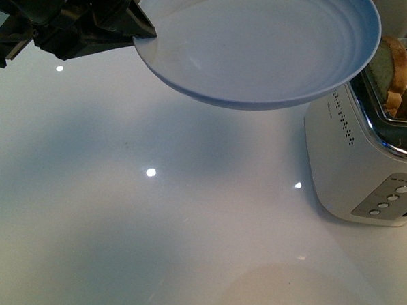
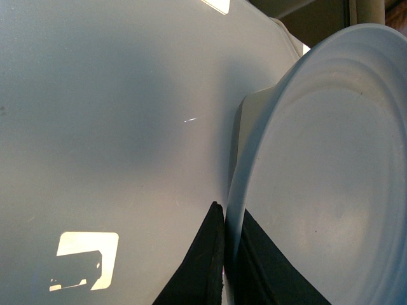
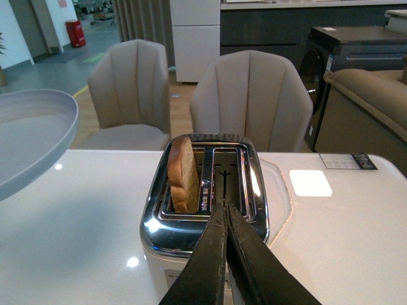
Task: Left arm holds plate, right arm toasts bread
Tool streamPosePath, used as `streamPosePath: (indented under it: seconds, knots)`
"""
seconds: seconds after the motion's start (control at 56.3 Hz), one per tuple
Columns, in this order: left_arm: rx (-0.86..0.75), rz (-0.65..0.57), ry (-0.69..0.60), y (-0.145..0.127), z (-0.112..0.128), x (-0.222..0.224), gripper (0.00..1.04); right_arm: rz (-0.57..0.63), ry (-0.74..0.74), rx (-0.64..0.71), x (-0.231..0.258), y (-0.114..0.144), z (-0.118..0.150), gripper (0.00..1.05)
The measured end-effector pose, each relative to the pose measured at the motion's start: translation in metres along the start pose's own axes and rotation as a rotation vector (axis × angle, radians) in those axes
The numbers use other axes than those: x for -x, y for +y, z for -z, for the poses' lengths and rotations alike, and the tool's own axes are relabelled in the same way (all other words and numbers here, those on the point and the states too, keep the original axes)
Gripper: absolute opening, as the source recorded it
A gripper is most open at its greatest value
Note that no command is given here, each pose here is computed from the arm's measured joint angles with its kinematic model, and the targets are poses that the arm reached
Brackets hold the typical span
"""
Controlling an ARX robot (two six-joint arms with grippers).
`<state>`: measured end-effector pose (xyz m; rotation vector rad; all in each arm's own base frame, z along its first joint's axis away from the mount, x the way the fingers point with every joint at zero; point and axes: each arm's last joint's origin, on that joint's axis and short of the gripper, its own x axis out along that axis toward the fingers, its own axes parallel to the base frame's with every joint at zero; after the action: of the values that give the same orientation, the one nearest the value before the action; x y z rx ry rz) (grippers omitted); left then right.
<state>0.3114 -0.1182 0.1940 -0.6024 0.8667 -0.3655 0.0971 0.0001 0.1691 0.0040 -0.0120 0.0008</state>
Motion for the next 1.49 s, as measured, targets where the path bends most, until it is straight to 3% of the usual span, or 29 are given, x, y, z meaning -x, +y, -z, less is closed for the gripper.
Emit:
streamPosePath:
  seconds: [0.071,0.302,0.515,0.781,0.994,1.35,1.492]
  knots:
    - [0.000,-0.001,-0.001,0.000,0.000,0.000,0.03,0.000,0.000,0.001,0.000,0.000,0.000,0.04]
    - [-0.004,0.002,0.001,0.000,0.000,0.000,0.03,0.000,-0.001,0.001,0.000,0.000,0.000,0.58]
    - [-0.004,0.003,0.001,0.000,0.000,0.000,0.03,0.000,-0.001,0.001,0.000,0.000,0.000,0.97]
    - [-0.012,0.007,-0.003,0.002,-0.002,0.001,0.03,0.000,-0.001,0.001,0.000,0.000,0.000,0.96]
    - [-0.016,-0.017,-0.005,0.029,-0.008,0.002,0.03,0.000,-0.001,0.001,0.000,0.000,0.000,0.96]
    - [0.020,-0.124,0.020,0.161,-0.015,-0.007,0.03,0.000,-0.001,0.001,0.000,0.000,0.000,0.96]
    - [0.042,-0.147,0.037,0.200,-0.013,-0.016,0.03,0.000,-0.001,0.001,0.000,0.000,0.000,0.96]
